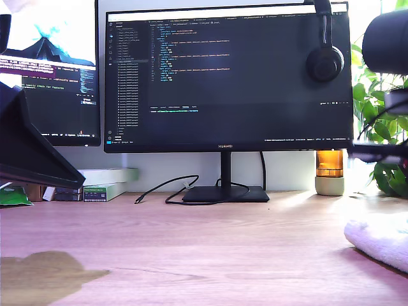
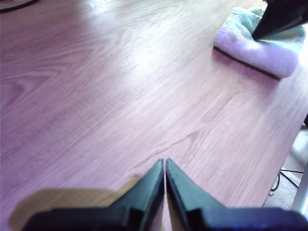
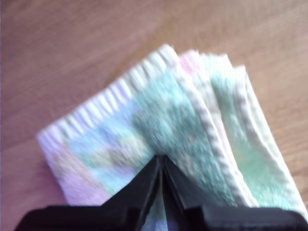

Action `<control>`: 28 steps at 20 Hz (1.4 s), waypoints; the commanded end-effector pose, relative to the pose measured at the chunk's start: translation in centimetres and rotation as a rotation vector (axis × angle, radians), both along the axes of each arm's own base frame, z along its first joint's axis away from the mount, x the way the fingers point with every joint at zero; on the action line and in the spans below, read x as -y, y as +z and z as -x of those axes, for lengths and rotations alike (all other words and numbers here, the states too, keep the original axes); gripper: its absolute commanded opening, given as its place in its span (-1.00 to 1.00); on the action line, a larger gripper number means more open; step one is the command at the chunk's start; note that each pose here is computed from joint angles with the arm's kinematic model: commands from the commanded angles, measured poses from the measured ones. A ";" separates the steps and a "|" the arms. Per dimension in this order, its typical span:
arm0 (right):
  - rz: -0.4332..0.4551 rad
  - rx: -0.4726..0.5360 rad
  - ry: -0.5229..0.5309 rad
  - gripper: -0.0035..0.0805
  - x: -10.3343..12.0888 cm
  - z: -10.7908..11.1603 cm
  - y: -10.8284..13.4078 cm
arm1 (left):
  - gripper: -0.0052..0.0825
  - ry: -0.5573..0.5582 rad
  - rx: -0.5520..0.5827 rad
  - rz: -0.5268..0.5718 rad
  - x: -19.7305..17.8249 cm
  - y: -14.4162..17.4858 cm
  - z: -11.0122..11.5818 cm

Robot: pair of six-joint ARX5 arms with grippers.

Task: Fold the tea towel to a neat square and place it to the right

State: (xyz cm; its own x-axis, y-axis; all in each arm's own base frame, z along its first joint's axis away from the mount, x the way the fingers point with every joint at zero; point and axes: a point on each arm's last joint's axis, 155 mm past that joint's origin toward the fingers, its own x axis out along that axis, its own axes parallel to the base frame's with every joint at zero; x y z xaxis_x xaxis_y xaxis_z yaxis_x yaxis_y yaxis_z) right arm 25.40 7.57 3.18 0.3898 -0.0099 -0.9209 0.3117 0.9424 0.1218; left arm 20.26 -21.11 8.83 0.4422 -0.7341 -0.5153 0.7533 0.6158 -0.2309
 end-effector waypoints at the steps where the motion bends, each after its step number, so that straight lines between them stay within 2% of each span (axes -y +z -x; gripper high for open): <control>1: -0.001 0.050 0.032 -0.94 -0.2 -0.3 1.0 | -0.93 -0.003 -0.005 0.003 0.0 -0.4 0.2; 5: 0.010 0.179 0.150 -0.94 -0.7 -1.5 5.0 | -0.93 -0.001 0.020 0.020 0.2 0.2 -0.2; 8: 0.093 0.243 0.285 -0.94 -0.4 -1.8 6.7 | -0.93 0.009 0.037 0.050 0.4 1.0 -0.6; 10: 0.124 0.243 0.304 -0.94 0.3 -2.0 6.7 | -0.93 0.020 0.048 0.070 0.5 1.5 -0.9; 11: 0.169 0.256 0.325 -0.94 1.1 -2.4 6.9 | -0.93 0.040 0.060 0.066 0.3 1.6 -1.3; 13: 0.247 0.331 0.376 -0.94 2.1 -4.3 8.3 | -0.93 0.100 0.093 0.060 -0.6 2.0 -2.6; 15: 0.263 0.416 0.374 -0.94 2.8 -6.1 9.8 | -0.93 0.162 0.129 0.072 -1.8 2.7 -4.1; 17: 0.262 0.463 0.345 -0.94 4.5 -7.3 10.7 | -0.93 0.239 0.149 0.077 -3.6 3.2 -5.7; 19: 0.218 0.493 0.355 -0.94 5.0 -7.8 10.7 | -0.93 0.318 0.164 0.078 -5.7 3.5 -7.2; 23: 0.250 0.536 0.329 -0.94 7.1 -8.2 10.2 | -0.93 0.456 0.184 0.076 -9.7 3.9 -9.2; 28: 0.236 0.625 0.320 -0.94 7.1 -6.8 8.9 | -0.93 0.544 0.220 0.094 -12.2 5.3 -9.4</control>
State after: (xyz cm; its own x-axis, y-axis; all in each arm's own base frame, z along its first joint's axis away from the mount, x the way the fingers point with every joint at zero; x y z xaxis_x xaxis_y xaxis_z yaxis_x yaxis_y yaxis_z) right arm 32.32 0.36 11.95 0.8437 0.0185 -0.5364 -0.0429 0.9985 -0.0330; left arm 29.99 -9.09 14.34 0.8530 -0.4139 -0.3180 0.3765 0.9099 -0.1744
